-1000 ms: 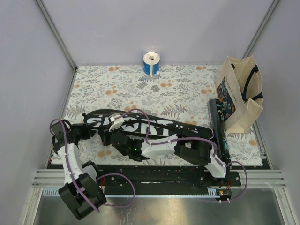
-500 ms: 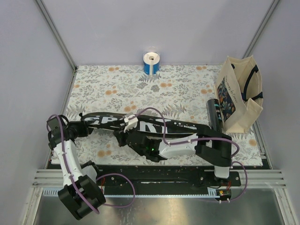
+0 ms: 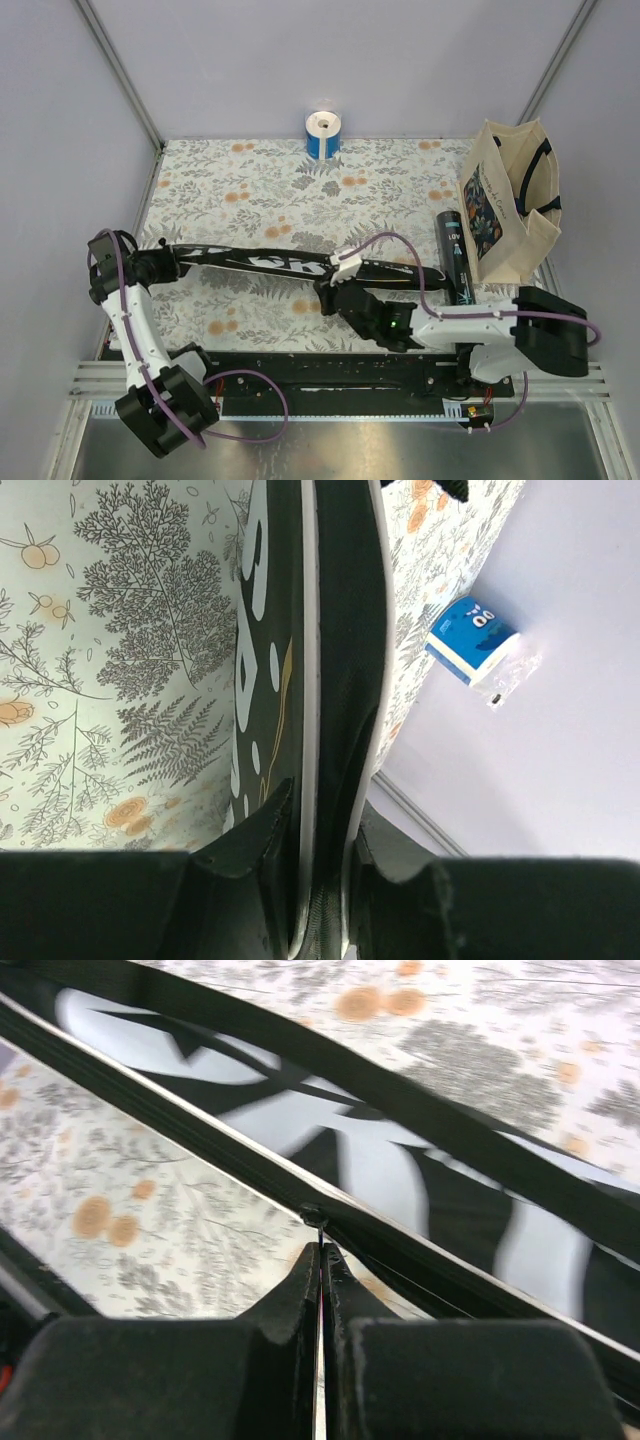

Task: Pack up the badminton gear

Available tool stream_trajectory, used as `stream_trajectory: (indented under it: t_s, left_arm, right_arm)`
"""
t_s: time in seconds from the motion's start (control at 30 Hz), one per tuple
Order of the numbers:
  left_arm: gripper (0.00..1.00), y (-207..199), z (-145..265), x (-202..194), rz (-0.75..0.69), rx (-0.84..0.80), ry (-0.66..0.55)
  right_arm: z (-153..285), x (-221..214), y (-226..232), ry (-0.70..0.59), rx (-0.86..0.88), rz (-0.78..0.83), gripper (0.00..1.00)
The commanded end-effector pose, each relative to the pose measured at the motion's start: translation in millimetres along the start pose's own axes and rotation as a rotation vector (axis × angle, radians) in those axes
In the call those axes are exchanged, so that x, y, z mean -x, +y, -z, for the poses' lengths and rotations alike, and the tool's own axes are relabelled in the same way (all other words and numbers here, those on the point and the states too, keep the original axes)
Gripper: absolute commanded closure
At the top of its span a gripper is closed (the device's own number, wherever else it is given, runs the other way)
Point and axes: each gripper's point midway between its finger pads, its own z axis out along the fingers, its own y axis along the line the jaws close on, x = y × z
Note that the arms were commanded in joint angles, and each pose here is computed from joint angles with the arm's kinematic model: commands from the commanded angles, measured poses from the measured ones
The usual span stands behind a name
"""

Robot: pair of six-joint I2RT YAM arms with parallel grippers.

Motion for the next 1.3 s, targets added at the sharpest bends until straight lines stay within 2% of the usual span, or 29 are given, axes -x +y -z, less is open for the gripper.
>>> stream_trajectory:
  t_s: [0.0,0.2,0.4,0.57,0.73,0.8,0.87,0.9,1.0,1.03,1.07,1.1,1.2,1.23,1.27]
  left_arm:
    - [1.00,-35.1,13.7,26.7,0.111,-0.057,-0.119]
    - [1.00,-51.2,20.6,43.5,0.114,-0.053,-0.161]
    - [1.00,-57.7,18.9,58.1,0.120,-0.038,-0.203]
    - [1.00,-59.0,3.1,74.1,0.124,-0.017,-0.218]
    - [1.00,-96.9,-15.6,77.2,-0.019,-0.122,-0.146]
    - [0.93,-104.8,-24.0,73.6,-0.101,-0.113,-0.110]
    - [0.81,-104.4,-34.4,68.1,-0.162,-0.086,-0.085]
    - [0.67,-99.0,-43.1,65.7,-0.186,-0.062,-0.066]
    - [0.40,-80.2,-58.9,59.7,-0.232,0.015,-0.044]
    - [0.25,-74.6,-61.8,57.9,-0.258,0.044,-0.046]
    - [0.19,-70.1,-62.6,57.2,-0.278,0.069,-0.053]
    - [0.15,-65.5,-62.7,56.7,-0.311,0.096,-0.071]
    - [0.09,-60.2,-53.9,67.3,-0.466,0.192,-0.245]
    - [0.01,-62.3,-47.7,69.5,-0.517,0.207,-0.296]
    - [0.01,-61.5,-43.0,67.1,-0.545,0.228,-0.319]
  right_arm:
    - [28.7,3.5,-72.8,-0.007,-0.223,0.029,1.00]
    - [73.3,-0.6,-155.2,-0.029,-0.439,-0.039,1.00]
    - [111.1,-0.5,-209.7,-0.075,-0.591,-0.088,1.00]
    - [130.9,3.2,-229.8,-0.096,-0.652,-0.117,1.00]
    - [115.8,9.7,-203.6,-0.085,-0.515,-0.149,1.00]
    - [110.2,12.7,-192.2,-0.065,-0.465,-0.144,1.00]
    - [106.6,16.0,-184.3,-0.051,-0.437,-0.142,1.00]
    - [105.2,19.7,-179.6,-0.051,-0.418,-0.142,1.00]
    - [100.0,22.5,-162.6,-0.028,-0.338,-0.150,1.00]
    - [98.6,21.6,-156.6,-0.015,-0.308,-0.156,1.00]
    - [97.2,20.1,-151.7,-0.002,-0.284,-0.158,1.00]
    - [95.8,19.2,-147.0,0.009,-0.262,-0.165,1.00]
    - [92.5,15.3,-136.3,0.051,-0.220,-0.158,1.00]
    - [91.2,15.0,-134.3,0.059,-0.214,-0.156,1.00]
    - [90.1,12.5,-132.7,0.073,-0.208,-0.152,1.00]
